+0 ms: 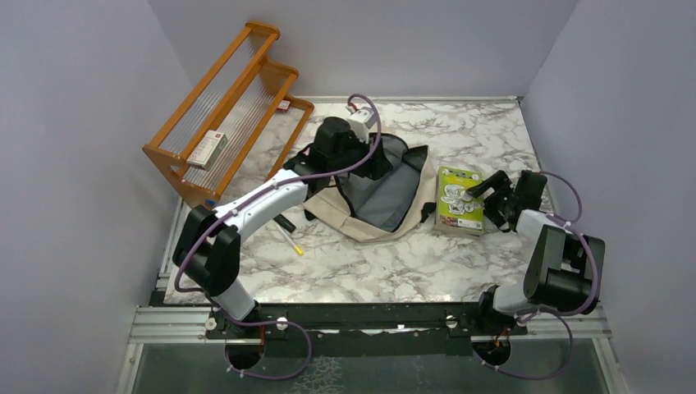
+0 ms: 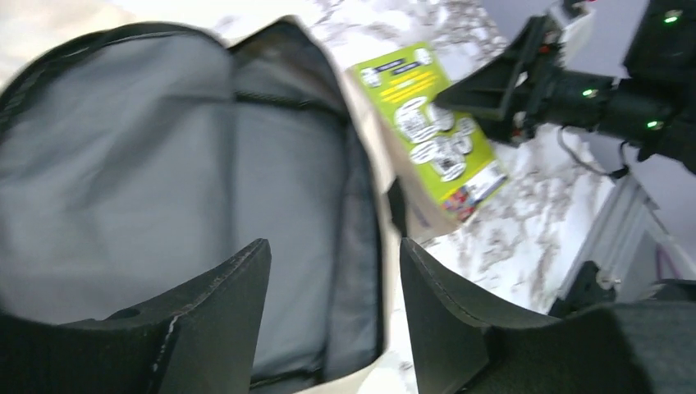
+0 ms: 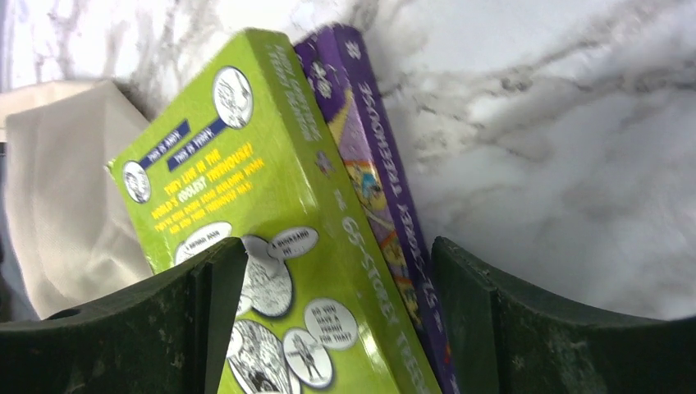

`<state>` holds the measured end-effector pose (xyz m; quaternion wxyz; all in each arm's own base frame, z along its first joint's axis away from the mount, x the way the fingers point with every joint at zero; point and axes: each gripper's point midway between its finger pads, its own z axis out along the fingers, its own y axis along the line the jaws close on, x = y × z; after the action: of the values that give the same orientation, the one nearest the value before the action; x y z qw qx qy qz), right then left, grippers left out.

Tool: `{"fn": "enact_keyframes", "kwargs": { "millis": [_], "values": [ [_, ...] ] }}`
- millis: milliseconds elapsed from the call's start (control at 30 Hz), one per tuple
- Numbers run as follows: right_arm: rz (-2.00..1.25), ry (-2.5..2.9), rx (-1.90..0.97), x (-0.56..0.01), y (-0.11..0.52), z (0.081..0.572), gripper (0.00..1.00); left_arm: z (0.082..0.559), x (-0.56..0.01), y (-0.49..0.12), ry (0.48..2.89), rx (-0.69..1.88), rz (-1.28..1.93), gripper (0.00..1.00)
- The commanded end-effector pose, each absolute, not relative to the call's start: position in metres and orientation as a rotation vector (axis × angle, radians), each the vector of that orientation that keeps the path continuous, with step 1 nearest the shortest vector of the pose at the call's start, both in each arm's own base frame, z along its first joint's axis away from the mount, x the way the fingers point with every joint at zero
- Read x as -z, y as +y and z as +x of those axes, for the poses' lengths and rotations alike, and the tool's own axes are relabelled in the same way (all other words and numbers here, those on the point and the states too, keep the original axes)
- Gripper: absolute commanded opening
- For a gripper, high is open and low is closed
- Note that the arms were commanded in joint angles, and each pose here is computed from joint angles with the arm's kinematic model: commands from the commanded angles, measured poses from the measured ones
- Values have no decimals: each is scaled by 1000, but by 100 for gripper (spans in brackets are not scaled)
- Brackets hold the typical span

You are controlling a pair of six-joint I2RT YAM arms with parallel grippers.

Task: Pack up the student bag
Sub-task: Move the book to the center of the board.

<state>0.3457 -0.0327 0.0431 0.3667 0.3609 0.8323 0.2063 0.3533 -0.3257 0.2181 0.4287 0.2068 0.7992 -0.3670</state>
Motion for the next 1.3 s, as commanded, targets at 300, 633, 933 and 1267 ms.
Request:
{"fn": "enact_keyframes", "kwargs": {
  "millis": [300, 633, 933, 1267],
  "values": [
    [1096, 2094, -139, -69, -74, 297, 92, 316, -168, -472, 2136, 1089, 357, 57],
    [991, 2204, -311, -57, -43, 293, 91, 308, -114, -513, 2245, 1121, 371, 57],
    [948, 2261, -436, -43, -25, 293, 90, 304, -82, -528, 2299, 1160, 402, 52],
    [862, 2276, -587, -44, -5, 296, 88, 302, -53, -531, 2333, 1140, 466, 29]
  ]
}}
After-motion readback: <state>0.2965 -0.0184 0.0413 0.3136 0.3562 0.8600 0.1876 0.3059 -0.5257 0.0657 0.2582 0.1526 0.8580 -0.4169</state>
